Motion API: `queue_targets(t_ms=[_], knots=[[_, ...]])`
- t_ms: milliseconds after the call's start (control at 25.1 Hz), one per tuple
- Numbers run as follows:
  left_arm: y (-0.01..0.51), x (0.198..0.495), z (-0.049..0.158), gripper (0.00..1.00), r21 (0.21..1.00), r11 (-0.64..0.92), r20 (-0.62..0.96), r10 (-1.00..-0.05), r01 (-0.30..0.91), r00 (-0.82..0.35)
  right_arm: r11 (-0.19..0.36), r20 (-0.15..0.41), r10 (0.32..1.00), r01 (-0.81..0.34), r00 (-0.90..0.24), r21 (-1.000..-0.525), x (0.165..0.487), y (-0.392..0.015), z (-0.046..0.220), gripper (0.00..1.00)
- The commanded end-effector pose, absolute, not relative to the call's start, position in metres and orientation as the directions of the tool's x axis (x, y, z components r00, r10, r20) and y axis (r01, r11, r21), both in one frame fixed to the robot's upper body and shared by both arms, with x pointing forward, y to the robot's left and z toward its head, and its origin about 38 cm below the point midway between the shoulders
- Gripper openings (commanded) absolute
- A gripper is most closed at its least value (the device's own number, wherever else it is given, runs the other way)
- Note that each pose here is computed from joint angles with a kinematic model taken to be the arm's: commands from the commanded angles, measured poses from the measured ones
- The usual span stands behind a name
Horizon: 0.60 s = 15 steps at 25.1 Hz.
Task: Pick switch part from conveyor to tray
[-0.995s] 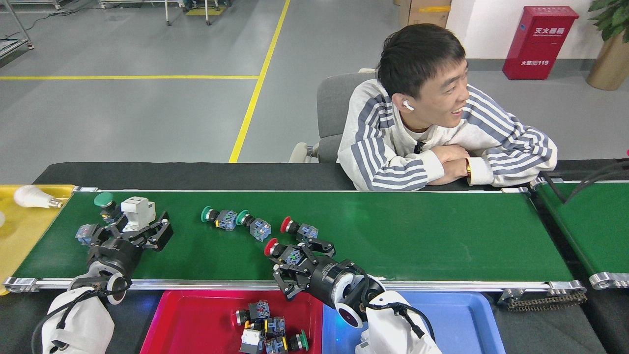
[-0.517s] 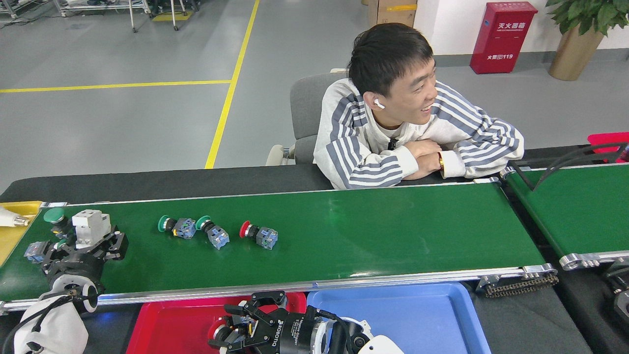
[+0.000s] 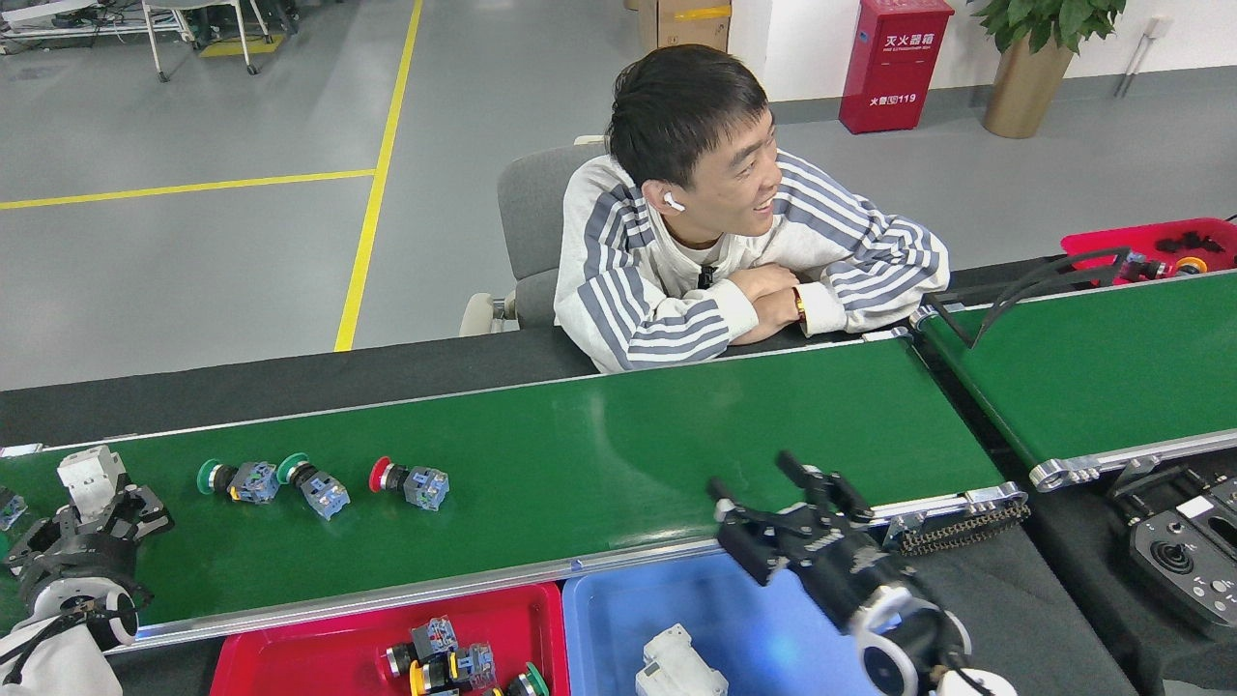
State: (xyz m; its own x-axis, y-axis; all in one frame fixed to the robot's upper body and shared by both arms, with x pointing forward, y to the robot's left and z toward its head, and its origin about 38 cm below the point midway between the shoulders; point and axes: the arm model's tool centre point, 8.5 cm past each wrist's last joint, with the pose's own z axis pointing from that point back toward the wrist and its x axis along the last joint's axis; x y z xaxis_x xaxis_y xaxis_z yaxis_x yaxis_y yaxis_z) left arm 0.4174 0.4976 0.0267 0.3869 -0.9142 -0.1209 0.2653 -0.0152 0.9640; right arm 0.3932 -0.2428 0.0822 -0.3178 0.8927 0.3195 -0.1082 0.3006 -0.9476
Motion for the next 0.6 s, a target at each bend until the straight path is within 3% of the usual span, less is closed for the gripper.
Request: queue_targets(t_ms=[0, 80, 159, 239, 318, 557], knots=[[0.491, 0.414, 0.025, 0.07, 0.968, -0.023, -0.114, -0.927, 0.249, 0.358, 0.314, 0.320, 0.908, -0.068, -0.269, -0.947, 0.391, -0.267, 0.089, 1.00], [0.474, 0.413, 0.034, 0.07, 0.979, -0.047, -0.105, -0.949, 0.196, 0.296, 0.322, 0.327, 0.920, -0.060, -0.215, -0.945, 0.384, -0.288, 0.085, 1.00], [0.453, 0.412, 0.056, 0.07, 0.992, -0.070, -0.090, -0.976, 0.107, 0.198, 0.317, 0.321, 0.929, -0.053, -0.185, -0.947, 0.379, -0.301, 0.084, 1.00], [0.424, 0.402, 0.085, 0.08, 0.996, -0.088, -0.087, -0.995, -0.005, 0.056, 0.299, 0.302, 0.941, -0.046, -0.155, -0.953, 0.375, -0.319, 0.084, 1.00], [0.393, 0.378, 0.101, 0.08, 0.994, -0.085, -0.092, -0.990, -0.069, -0.102, 0.297, 0.300, 0.944, -0.040, -0.141, -0.954, 0.374, -0.326, 0.085, 1.00], [0.279, 0.308, 0.082, 0.10, 0.998, 0.017, -0.013, -0.909, -0.067, -0.417, 0.258, 0.260, 0.958, -0.036, -0.124, -0.965, 0.373, -0.336, 0.090, 0.98]])
